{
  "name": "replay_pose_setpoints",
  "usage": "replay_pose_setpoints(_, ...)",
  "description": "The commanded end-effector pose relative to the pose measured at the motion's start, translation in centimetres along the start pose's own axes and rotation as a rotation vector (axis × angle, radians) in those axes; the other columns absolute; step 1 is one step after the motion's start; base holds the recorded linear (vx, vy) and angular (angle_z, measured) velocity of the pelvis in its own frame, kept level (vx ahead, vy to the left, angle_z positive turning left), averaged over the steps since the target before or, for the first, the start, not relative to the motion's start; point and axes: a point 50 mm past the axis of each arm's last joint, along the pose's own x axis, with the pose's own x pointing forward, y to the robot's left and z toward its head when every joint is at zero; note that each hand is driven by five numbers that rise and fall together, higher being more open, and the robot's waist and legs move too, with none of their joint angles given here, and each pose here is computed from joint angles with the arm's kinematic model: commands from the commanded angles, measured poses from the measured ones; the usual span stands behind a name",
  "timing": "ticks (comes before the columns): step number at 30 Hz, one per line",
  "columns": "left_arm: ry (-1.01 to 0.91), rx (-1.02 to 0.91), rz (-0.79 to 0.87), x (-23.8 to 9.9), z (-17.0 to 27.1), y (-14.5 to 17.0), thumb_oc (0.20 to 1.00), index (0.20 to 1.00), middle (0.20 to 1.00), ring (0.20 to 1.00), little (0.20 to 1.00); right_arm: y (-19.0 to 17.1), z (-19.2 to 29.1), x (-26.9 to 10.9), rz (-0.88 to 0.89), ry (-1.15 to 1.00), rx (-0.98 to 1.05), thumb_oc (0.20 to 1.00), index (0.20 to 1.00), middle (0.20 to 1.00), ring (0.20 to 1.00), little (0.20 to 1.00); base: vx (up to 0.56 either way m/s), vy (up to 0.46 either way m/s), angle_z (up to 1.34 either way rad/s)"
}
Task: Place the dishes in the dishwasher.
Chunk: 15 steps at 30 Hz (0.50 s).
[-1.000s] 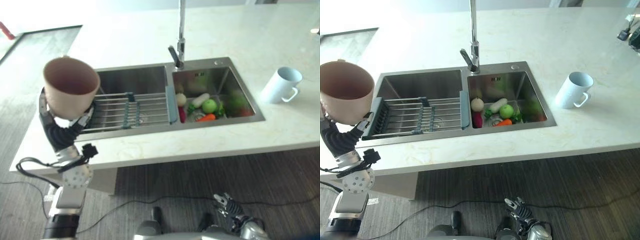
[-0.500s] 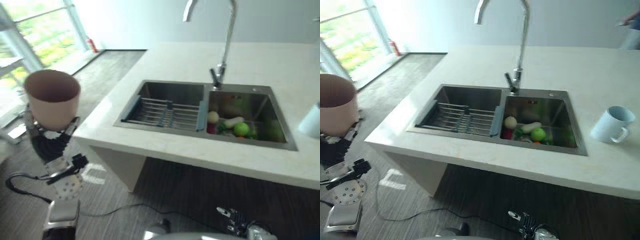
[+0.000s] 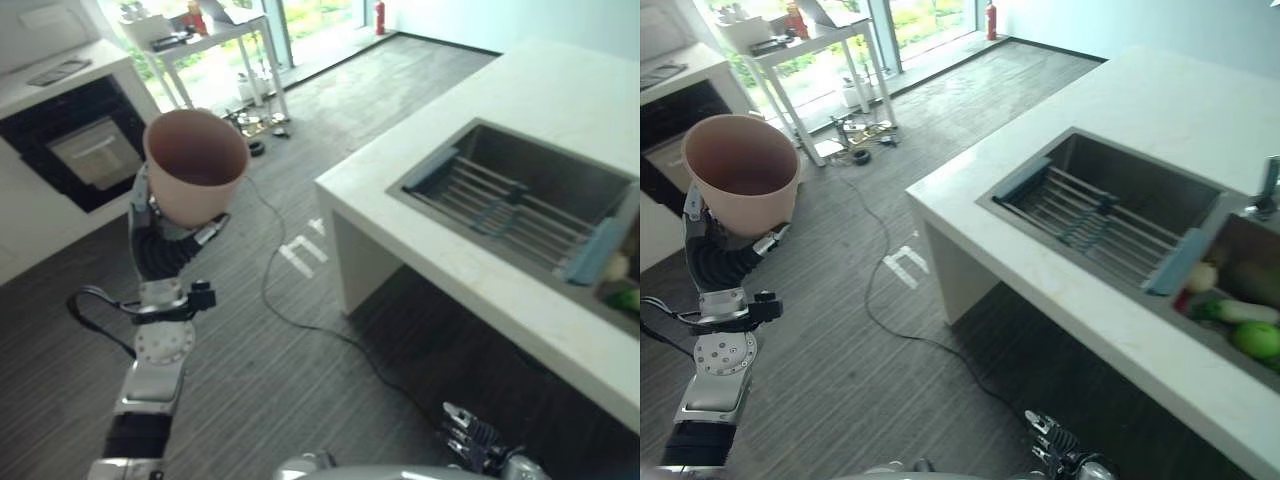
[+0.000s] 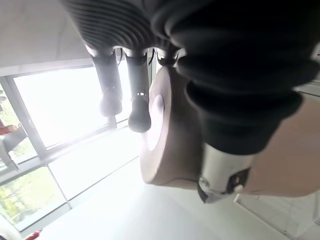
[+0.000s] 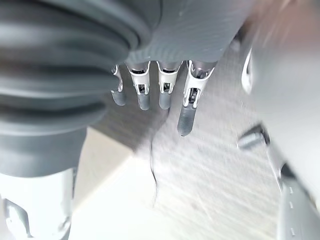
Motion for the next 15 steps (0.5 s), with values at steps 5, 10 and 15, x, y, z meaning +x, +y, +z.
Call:
replay_pose_setpoints(5, -0.169, -0.05, -0.014, 2.1, 2.9, 0.2, 0.2, 0.2, 0.2, 0.2, 0.2, 1.6, 0.3, 1.0, 0.043, 0.008, -0.05, 1.0, 1.0, 1.0, 1.0, 1.0, -0.1, 0.258, 0.68)
replay_pose_setpoints(10, -0.218, -0.102, -0.104, 3.3, 3.2, -3.6, 0.2, 0.2, 0.2, 0.2, 0.2, 1.4, -0.5, 0.9, 0.017, 0.013, 0.018, 1.0, 1.0, 1.0, 1.0, 1.0, 0.02, -0.056, 1.66)
replay_pose_setpoints(15, -0.167, -0.064, -0.065, 3.3, 3.0, -3.0, 0.2, 0.2, 0.2, 0.2, 0.2, 1.2, -1.4, 0.8, 0.021, 0.096, -0.055, 1.0, 1.0, 1.0, 1.0, 1.0, 0.07, -0.129, 1.43)
